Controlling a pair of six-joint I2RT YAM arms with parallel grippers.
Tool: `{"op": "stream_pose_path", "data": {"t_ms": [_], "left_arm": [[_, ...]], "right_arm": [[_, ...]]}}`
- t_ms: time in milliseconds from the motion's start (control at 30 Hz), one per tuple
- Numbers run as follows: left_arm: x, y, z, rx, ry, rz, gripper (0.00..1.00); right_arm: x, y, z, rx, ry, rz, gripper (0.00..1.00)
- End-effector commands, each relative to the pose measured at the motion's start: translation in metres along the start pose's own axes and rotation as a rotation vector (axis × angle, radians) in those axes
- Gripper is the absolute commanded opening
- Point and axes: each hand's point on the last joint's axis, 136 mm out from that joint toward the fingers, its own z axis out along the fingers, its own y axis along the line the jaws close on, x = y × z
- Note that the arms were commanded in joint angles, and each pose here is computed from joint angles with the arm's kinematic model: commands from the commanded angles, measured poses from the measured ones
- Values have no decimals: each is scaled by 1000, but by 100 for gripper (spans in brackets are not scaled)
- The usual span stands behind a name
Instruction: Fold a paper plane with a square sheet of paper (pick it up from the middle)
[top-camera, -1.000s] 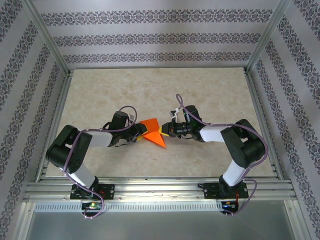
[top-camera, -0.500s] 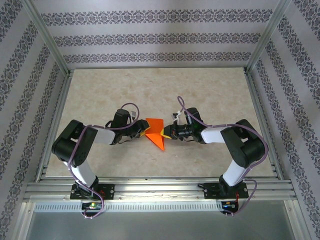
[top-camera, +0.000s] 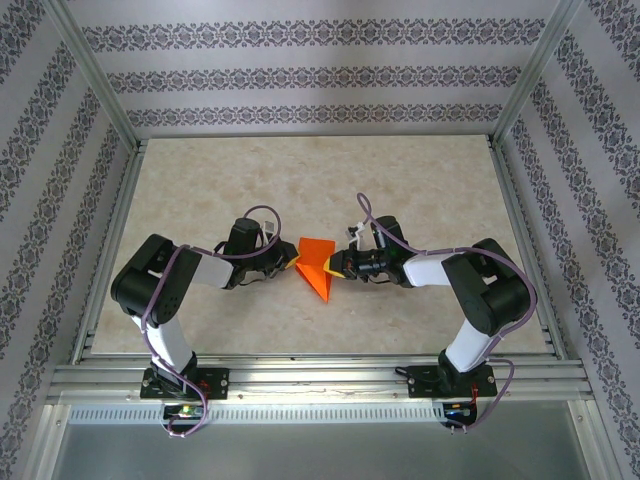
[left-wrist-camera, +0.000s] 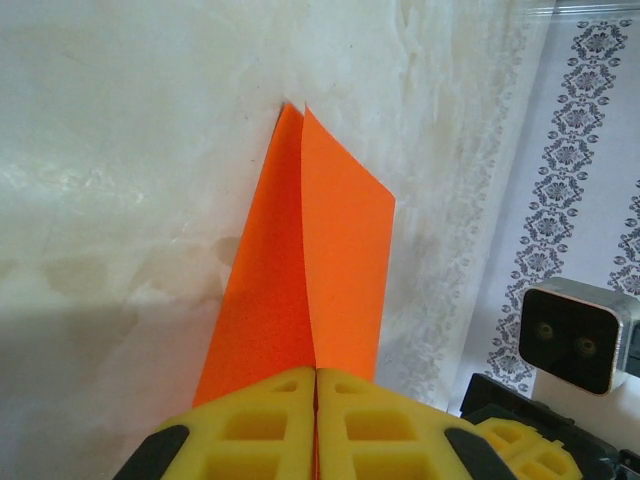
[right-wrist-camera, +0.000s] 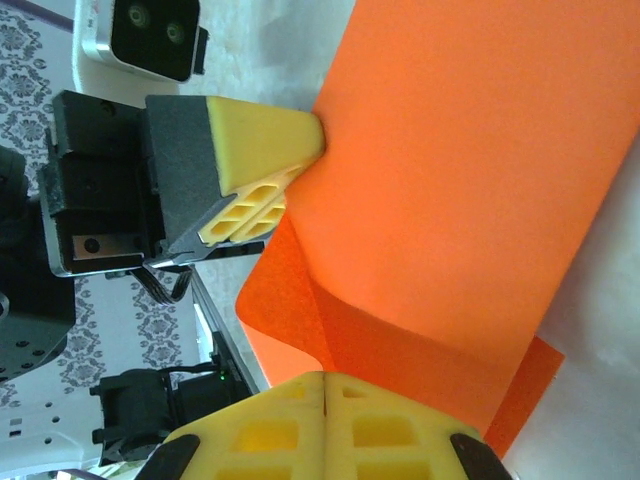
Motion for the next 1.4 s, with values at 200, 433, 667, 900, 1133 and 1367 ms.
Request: {"op": "stream_pose_path", "data": {"t_ms": [200,433,667,900,1133,1367], "left_arm": [[-10,-18,-10,26,-50,49,5],[-13,-10,-29,-64,-158,34,4],[-12,-7,-49,-132,-278,8,4],[-5,1,-59,-168,-353,-21,2],[-2,-4,-66,-167,-413,-25,2],[2,-8,-66,-162,-419,-24,2]], "right_arm": [[-2,0,-10,37,-34,-43,8],[-7,0,-42,273,-168,-197,29],[14,25,-31,469,-304,-754,38],[38,36,10,552,-306,-1076,38],[51,41,45,552,-361,-1217,40],[40,27,59,676,-386,-1284,40]]}}
